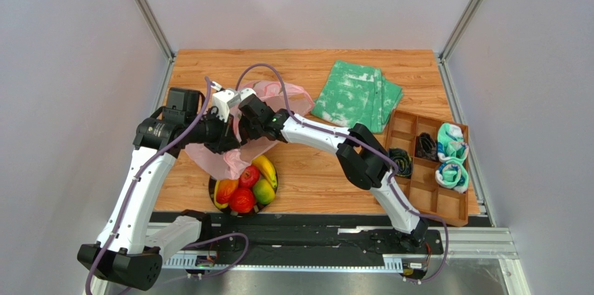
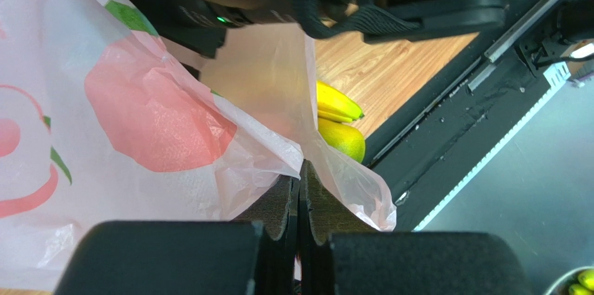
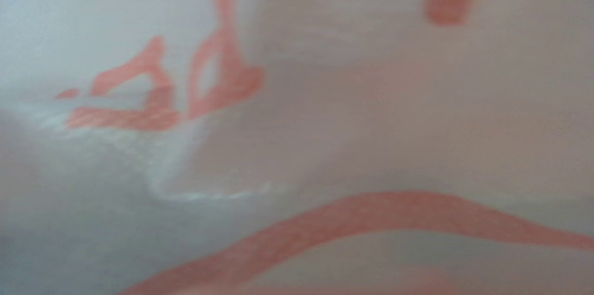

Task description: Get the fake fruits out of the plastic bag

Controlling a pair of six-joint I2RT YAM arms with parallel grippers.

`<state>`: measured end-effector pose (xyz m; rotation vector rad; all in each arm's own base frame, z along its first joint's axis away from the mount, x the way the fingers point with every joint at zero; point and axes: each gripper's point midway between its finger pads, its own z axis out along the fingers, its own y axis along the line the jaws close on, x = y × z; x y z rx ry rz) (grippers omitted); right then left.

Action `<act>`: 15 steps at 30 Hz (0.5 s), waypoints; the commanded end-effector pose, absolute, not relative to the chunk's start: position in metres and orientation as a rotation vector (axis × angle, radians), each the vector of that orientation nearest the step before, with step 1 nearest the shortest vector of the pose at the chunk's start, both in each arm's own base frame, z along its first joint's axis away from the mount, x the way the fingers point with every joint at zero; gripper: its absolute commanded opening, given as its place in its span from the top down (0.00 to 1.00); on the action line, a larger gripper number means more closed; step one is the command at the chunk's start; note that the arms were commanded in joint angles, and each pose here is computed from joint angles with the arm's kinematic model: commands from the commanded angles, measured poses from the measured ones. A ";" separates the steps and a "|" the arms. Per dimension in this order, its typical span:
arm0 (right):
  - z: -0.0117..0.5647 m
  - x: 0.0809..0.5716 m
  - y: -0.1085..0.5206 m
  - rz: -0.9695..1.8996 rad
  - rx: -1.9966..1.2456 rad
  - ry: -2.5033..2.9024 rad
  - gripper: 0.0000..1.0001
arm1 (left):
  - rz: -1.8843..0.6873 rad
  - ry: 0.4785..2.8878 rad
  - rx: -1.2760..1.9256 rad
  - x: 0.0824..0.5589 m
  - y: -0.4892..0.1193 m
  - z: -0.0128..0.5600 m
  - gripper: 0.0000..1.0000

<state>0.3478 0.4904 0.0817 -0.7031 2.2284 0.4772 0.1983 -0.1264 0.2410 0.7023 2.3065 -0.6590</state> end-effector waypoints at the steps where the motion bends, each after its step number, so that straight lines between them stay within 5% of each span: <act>1: 0.108 0.366 0.513 0.541 -0.651 2.153 0.12 | -0.713 2.302 0.769 0.189 -0.130 0.237 1.00; 15: 0.117 0.331 0.550 0.913 -0.827 2.021 0.16 | -0.765 2.309 0.748 0.203 -0.139 0.244 1.00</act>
